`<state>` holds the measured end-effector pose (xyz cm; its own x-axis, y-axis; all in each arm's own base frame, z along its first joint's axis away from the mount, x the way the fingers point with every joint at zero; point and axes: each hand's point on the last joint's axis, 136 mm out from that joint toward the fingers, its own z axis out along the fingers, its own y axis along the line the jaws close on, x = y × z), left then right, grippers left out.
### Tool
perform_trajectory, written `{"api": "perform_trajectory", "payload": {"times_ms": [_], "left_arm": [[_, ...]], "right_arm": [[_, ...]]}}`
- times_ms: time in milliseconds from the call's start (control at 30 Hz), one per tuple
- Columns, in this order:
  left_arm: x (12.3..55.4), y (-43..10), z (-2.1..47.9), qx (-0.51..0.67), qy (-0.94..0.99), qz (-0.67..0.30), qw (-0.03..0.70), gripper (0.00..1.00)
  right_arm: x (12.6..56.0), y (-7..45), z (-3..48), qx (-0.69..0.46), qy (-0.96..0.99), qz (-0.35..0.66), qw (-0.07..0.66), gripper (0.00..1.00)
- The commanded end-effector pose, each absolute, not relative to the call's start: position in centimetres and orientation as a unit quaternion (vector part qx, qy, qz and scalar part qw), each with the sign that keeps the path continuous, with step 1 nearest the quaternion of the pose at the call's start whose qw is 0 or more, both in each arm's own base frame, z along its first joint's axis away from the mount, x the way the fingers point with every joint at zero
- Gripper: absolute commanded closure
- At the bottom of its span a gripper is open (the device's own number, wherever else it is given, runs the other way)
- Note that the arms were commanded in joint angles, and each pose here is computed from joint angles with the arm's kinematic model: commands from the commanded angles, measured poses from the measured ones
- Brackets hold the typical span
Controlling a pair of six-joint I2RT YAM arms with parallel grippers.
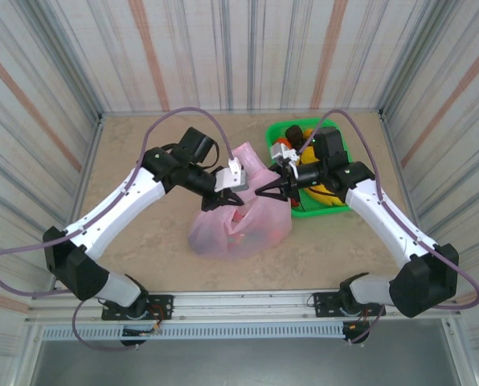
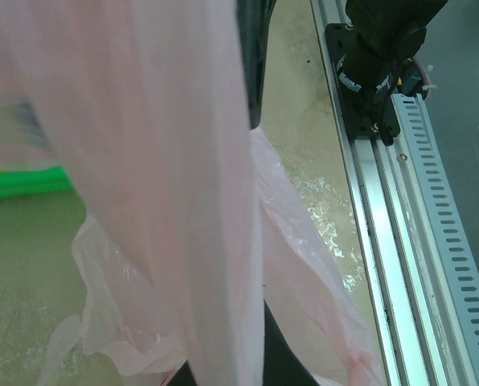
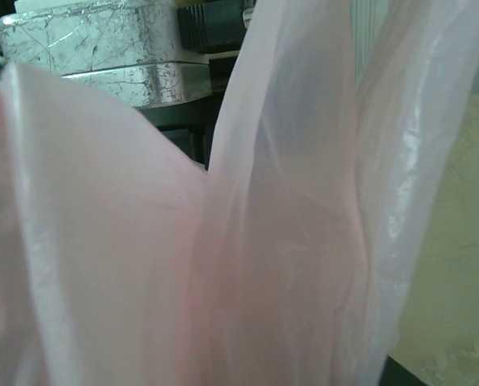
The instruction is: Place the fake fruits into the plastic bag and tie a complex knot
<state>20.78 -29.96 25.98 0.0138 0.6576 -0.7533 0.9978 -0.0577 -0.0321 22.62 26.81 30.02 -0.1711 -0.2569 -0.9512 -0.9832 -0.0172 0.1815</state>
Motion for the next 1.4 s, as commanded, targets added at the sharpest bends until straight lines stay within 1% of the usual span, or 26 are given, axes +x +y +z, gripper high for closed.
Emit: {"api": "perform_trajectory", "payload": {"times_ms": [0, 133, 267, 767, 800, 833, 867, 900, 967, 1033, 1167, 1233, 1367], "left_arm": [[20.7, -29.9, 26.2, 0.663, 0.628, -0.305, 0.269, 1.00], [20.8, -29.8, 26.3, 0.661, 0.631, -0.301, 0.271, 1.00], [21.2, -29.3, 26.4, 0.657, 0.641, -0.289, 0.273, 1.00], [22.2, -27.7, 27.8, 0.622, 0.659, -0.297, 0.302, 1.00], [22.2, -27.7, 27.8, 0.621, 0.658, -0.300, 0.303, 0.96], [22.1, -27.7, 27.9, 0.618, 0.657, -0.306, 0.304, 0.89], [22.0, -27.7, 28.1, 0.617, 0.654, -0.314, 0.306, 0.84], [21.9, -27.7, 28.5, 0.614, 0.649, -0.325, 0.309, 0.81], [21.6, -27.7, 29.5, 0.605, 0.638, -0.351, 0.321, 0.70], [21.4, -27.5, 30.8, 0.597, 0.622, -0.373, 0.342, 0.63], [21.0, -26.9, 33.4, 0.575, 0.585, -0.410, 0.399, 0.51], [21.5, -26.3, 34.7, 0.553, 0.571, -0.425, 0.433, 0.47], [24.7, -24.8, 35.9, 0.491, 0.591, -0.409, 0.493, 0.38]], "right_arm": [[22.5, 27.0, 31.4, -0.529, 0.582, 0.482, 0.386, 0.68], [22.6, 27.0, 31.3, -0.528, 0.586, 0.479, 0.386, 0.80], [22.5, 26.9, 31.3, -0.527, 0.589, 0.476, 0.386, 0.99], [23.0, 26.6, 31.1, -0.529, 0.590, 0.446, 0.416, 1.00], [23.0, 26.6, 31.2, -0.528, 0.589, 0.444, 0.420, 1.00], [23.0, 26.6, 31.4, -0.529, 0.587, 0.444, 0.423, 1.00], [23.0, 26.6, 31.4, -0.529, 0.585, 0.444, 0.425, 1.00], [23.0, 26.6, 31.4, -0.529, 0.585, 0.443, 0.426, 1.00], [23.1, 26.6, 31.3, -0.529, 0.586, 0.443, 0.425, 1.00], [23.2, 26.6, 31.3, -0.528, 0.588, 0.442, 0.424, 1.00], [23.2, 26.7, 31.2, -0.528, 0.589, 0.442, 0.424, 1.00], [23.2, 26.7, 31.2, -0.528, 0.588, 0.440, 0.426, 1.00], [23.2, 26.8, 31.2, -0.529, 0.586, 0.441, 0.426, 1.00]]}}
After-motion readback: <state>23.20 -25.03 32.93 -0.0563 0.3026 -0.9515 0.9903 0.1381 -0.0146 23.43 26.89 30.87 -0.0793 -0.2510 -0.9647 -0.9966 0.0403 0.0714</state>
